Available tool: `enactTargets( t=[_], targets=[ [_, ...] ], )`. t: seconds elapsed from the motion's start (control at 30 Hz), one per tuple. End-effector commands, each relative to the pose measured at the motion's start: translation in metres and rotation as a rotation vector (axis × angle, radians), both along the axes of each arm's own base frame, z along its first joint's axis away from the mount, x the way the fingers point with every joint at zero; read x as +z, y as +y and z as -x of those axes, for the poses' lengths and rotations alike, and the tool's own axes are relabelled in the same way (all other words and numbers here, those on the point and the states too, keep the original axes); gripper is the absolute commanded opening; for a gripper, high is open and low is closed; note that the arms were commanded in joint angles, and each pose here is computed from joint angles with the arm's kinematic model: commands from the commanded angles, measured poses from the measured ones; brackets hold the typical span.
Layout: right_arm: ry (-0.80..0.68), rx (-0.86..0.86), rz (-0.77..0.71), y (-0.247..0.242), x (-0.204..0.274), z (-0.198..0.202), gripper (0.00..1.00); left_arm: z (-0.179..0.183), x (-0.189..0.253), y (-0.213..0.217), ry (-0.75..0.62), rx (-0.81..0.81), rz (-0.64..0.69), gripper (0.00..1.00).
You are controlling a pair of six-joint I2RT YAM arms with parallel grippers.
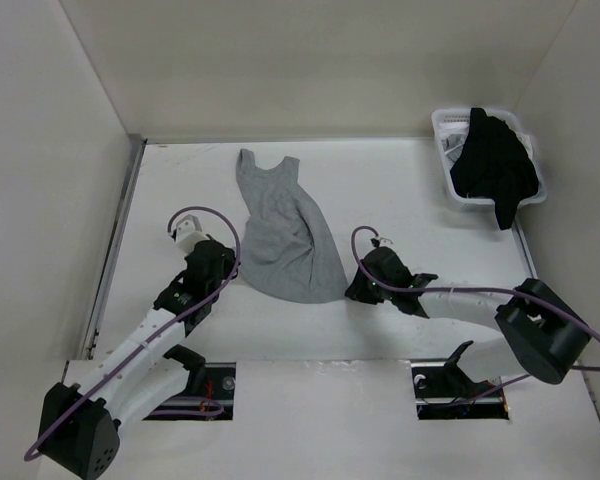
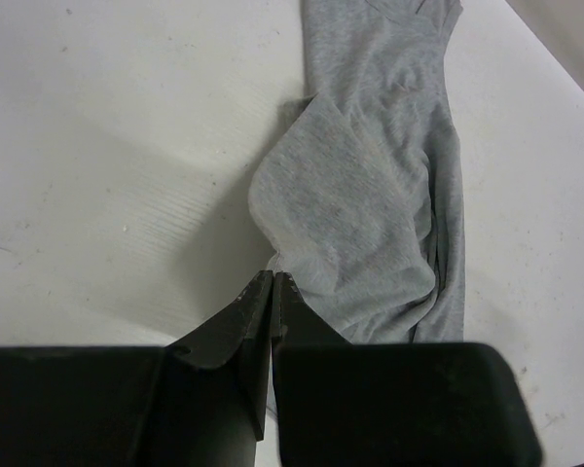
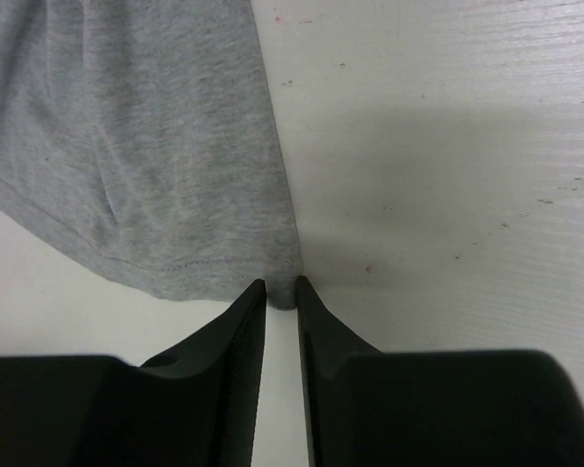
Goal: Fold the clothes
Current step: Flatten the tank top out
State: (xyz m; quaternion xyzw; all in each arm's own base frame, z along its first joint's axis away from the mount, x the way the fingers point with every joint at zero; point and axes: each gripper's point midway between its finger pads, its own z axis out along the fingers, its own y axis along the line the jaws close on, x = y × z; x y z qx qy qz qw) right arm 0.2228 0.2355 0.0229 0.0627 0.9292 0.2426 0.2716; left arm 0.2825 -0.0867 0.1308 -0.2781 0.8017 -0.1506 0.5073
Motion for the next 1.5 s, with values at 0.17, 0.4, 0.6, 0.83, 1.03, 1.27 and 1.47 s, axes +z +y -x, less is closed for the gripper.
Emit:
enactTargets(
  t=[0.17, 0.4, 0.6, 0.83, 1.03, 1.27, 1.47],
  targets=[
    [-0.034, -0.04, -0.002, -0.001, 0.005, -0.008, 0.09, -0.011, 0.031, -0.007, -0.094, -0.02, 0.027, 0.01],
    [-0.46, -0.099, -0.1, -0.005, 0.158, -0.056, 0.0, -0.032, 0.122, -0.011, -0.291, -0.018, 0.052, 0.0],
    [-0.908, -0.203, -0.119, -0.059, 0.37, -0.046, 0.0, -0.011, 0.301, -0.002, -0.676, 0.005, 0.185, 0.0],
    [-1.249, -0.325, -0.18, -0.118, 0.568, -0.002, 0.0, 0.047, 0.447, 0.025, -1.012, 0.037, 0.238, 0.0],
    [-1.409, -0.351, -0.202, -0.144, 0.661, 0.02, 0.0, 0.067, 0.521, 0.03, -1.142, 0.046, 0.176, 0.0],
    [-1.375, -0.332, -0.07, -0.122, 0.643, -0.047, 0.0, 0.003, 0.499, 0.016, -1.025, 0.128, -0.036, 0.0],
    [-1.171, -0.276, -0.089, -0.1, 0.549, -0.158, 0.0, -0.111, 0.368, -0.006, -0.737, 0.107, -0.113, 0.0]
  ],
)
